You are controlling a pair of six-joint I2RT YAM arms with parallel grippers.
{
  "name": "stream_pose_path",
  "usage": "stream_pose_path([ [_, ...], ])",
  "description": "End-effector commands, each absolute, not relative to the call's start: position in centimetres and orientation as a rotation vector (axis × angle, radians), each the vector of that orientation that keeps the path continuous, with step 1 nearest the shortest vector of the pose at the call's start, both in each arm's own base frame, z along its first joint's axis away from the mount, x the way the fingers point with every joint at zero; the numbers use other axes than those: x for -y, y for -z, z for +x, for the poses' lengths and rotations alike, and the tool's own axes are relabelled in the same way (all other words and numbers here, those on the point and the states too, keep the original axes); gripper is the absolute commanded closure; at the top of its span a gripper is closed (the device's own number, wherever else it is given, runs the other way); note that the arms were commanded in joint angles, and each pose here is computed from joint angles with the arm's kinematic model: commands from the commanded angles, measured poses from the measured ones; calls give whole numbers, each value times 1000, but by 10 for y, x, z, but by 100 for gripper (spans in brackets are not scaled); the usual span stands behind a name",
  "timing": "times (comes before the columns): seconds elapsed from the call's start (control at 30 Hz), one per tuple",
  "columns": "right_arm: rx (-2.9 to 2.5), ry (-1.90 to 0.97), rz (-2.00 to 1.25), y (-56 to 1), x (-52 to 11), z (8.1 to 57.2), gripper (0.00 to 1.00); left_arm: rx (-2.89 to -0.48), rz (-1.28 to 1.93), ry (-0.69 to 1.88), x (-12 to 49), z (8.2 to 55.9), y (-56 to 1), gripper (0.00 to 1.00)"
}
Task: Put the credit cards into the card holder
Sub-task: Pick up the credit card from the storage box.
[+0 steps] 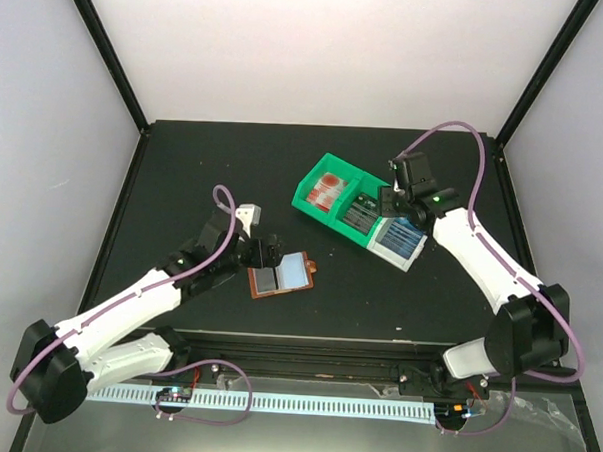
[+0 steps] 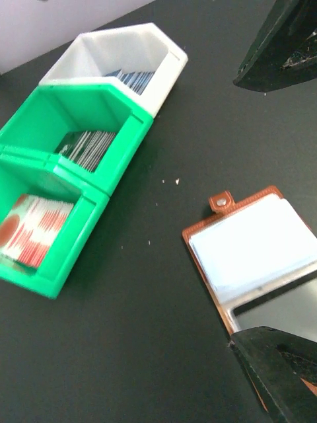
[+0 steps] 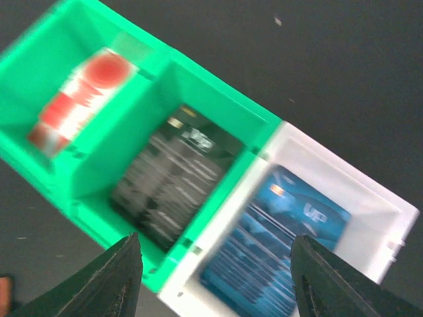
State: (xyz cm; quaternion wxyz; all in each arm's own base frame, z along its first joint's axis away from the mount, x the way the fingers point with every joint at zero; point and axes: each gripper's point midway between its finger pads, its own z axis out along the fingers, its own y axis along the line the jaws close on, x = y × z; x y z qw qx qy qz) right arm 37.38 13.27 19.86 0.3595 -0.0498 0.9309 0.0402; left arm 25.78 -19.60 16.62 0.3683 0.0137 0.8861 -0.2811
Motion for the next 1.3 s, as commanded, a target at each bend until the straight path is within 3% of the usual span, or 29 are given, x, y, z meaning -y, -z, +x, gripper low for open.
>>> stream_pose_path([
  [0.0,-2529,120,9,-156,-83,368,38,-2196,179,879,229,266,-190,1],
  [0.37,-2734,248,-90,-90,-75,373,44,-2327,240,915,247,266,-161,1],
  [0.5,-2766,364,-233,-69,-65,373,52,-2332,244,926,249,266,-160,1],
  [0.87,-2786,212,-705,-42,-72,388,51,-2374,276,949,255,264,-149,1],
  [1.27,-2830,118,-800,-43,-55,401,55,-2389,274,964,257,263,-140,1],
])
